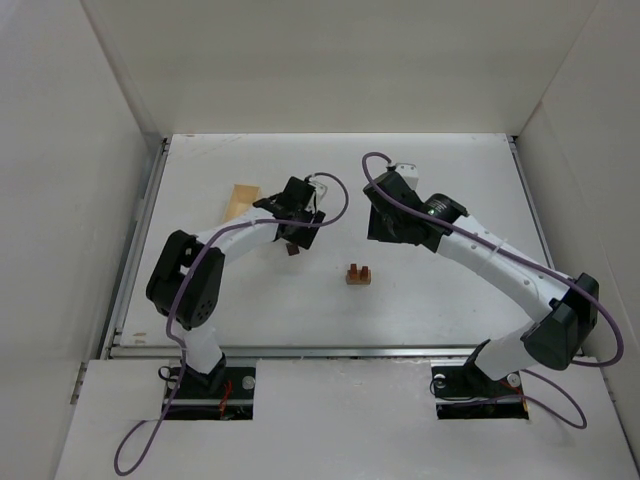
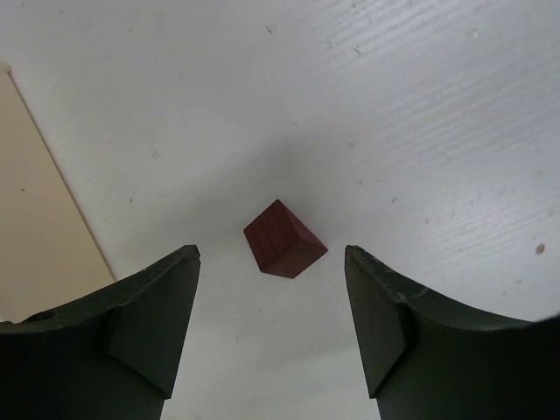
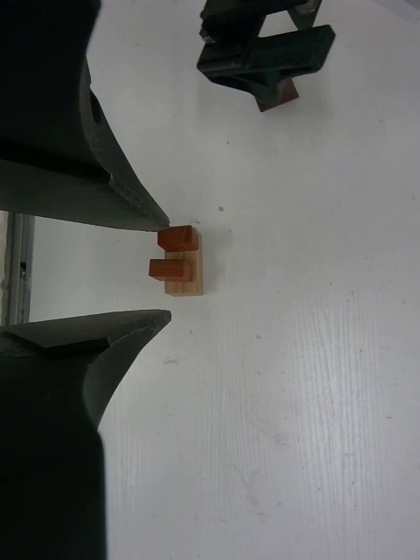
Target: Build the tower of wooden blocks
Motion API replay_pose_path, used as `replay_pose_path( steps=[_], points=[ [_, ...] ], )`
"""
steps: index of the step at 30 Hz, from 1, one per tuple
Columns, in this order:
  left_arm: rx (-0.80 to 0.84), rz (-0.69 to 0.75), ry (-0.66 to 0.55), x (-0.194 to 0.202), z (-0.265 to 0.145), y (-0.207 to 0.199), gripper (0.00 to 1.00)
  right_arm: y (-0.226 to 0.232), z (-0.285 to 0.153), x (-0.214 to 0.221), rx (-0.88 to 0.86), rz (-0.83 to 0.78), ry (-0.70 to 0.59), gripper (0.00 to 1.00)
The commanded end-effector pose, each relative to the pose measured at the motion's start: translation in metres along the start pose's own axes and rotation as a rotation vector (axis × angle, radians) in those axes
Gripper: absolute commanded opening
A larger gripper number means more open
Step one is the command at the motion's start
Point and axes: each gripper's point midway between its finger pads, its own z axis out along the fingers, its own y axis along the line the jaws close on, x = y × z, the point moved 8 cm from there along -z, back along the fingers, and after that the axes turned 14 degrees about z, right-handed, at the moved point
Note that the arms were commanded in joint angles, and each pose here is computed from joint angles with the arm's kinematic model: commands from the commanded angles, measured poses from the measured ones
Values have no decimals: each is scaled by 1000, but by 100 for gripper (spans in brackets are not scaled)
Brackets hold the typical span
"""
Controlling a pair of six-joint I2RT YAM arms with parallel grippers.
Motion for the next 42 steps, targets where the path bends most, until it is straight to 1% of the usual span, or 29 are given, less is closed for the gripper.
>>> replay_pose_path(
  steps=[1, 6, 10, 13, 14, 16, 19, 26, 30, 32, 33, 35, 37, 39, 40, 42],
  points=[
    [-35, -200, 125, 9, 2, -4, 64, 2, -4, -6, -23, 2, -22, 47],
    [-27, -285, 154, 10, 5, -10, 64, 0, -5, -4, -29, 2, -14, 47],
    [-51, -376, 186, 18, 6, 3, 62, -1, -6, -3, -28, 11, -14, 47],
    [-24, -388, 188, 17, 9, 4, 61, -3, -7, -2, -27, 19, -13, 47],
    [-1, -386, 209, 20, 15, 0, 59, -3, -7, -1, -32, 19, -5, 47],
    [18, -387, 212, 17, 17, -1, 53, -3, -7, -1, -32, 19, -5, 47],
    [49, -389, 219, 16, 22, -4, 50, -3, -7, -1, -32, 19, -5, 47],
    [177, -402, 202, 11, 22, -12, 48, -2, -1, 2, -17, 11, 5, 47],
    [170, -430, 199, 6, 26, -8, 49, 0, 3, 3, -14, -3, 18, 47],
    [178, -450, 233, 8, 30, -7, 49, 0, 3, 3, -14, -3, 18, 47],
    [177, -450, 226, 4, 32, -6, 49, 0, 3, 3, -14, -3, 18, 47],
    [175, -475, 276, 10, 41, -2, 49, 0, 6, 5, -8, -16, 23, 47],
    [174, -482, 298, 9, 45, 2, 49, 0, 6, 5, -8, -16, 23, 47],
    [162, -487, 333, 15, 52, 4, 48, 0, 6, 5, -8, -16, 23, 47],
    [157, -496, 323, 13, 52, 8, 43, 0, 6, 5, -8, -16, 23, 47],
    [152, -484, 336, 16, 56, 8, 37, 1, 8, 6, -1, -20, 28, 47]
  ],
)
